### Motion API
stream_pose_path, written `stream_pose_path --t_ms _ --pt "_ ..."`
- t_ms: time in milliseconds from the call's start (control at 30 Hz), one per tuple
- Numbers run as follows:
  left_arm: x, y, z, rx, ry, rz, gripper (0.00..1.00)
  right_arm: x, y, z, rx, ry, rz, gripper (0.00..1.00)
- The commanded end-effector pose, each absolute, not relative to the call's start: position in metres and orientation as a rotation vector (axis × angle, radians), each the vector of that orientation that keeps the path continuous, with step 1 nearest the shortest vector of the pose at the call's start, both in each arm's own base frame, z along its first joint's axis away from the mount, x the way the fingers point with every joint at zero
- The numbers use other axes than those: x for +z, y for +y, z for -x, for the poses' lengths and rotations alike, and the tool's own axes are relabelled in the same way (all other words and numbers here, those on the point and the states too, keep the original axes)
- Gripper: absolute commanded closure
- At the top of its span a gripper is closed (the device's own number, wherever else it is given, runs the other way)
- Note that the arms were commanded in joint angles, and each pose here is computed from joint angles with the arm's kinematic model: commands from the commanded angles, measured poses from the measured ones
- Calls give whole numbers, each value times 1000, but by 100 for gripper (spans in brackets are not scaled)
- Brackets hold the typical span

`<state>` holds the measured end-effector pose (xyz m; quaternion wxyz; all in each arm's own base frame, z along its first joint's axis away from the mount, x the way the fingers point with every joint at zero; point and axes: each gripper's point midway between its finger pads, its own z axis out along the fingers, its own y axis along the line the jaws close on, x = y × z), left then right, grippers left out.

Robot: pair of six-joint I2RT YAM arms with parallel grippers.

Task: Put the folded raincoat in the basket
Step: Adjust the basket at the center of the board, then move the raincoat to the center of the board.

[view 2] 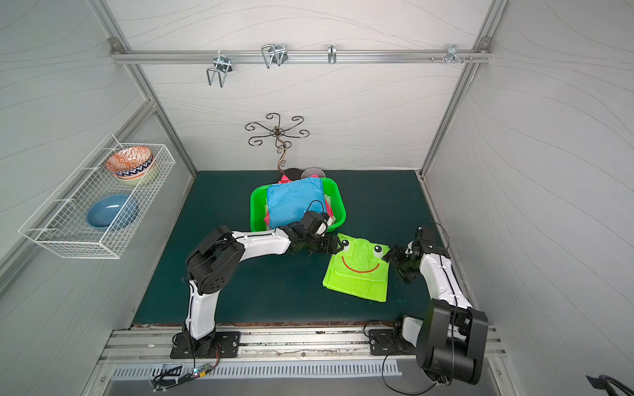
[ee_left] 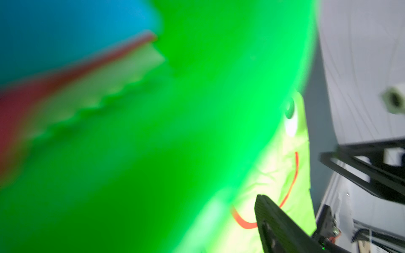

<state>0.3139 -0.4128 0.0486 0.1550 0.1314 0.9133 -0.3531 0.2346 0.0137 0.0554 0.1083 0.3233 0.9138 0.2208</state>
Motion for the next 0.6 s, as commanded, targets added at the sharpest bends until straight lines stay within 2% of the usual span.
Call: stream_pose_path --t_ms 0,267,567 --pt "29 -423 -304 -1049 2692 -351 19 51 12 -246 735 2616 -936 24" --pt "3 -419 -305 -971 2769 -320 29 33 32 -245 957 2570 -936 29" --pt "1 -420 -303 -1050 2745 -284 73 29 20 -241 921 2571 -919 41"
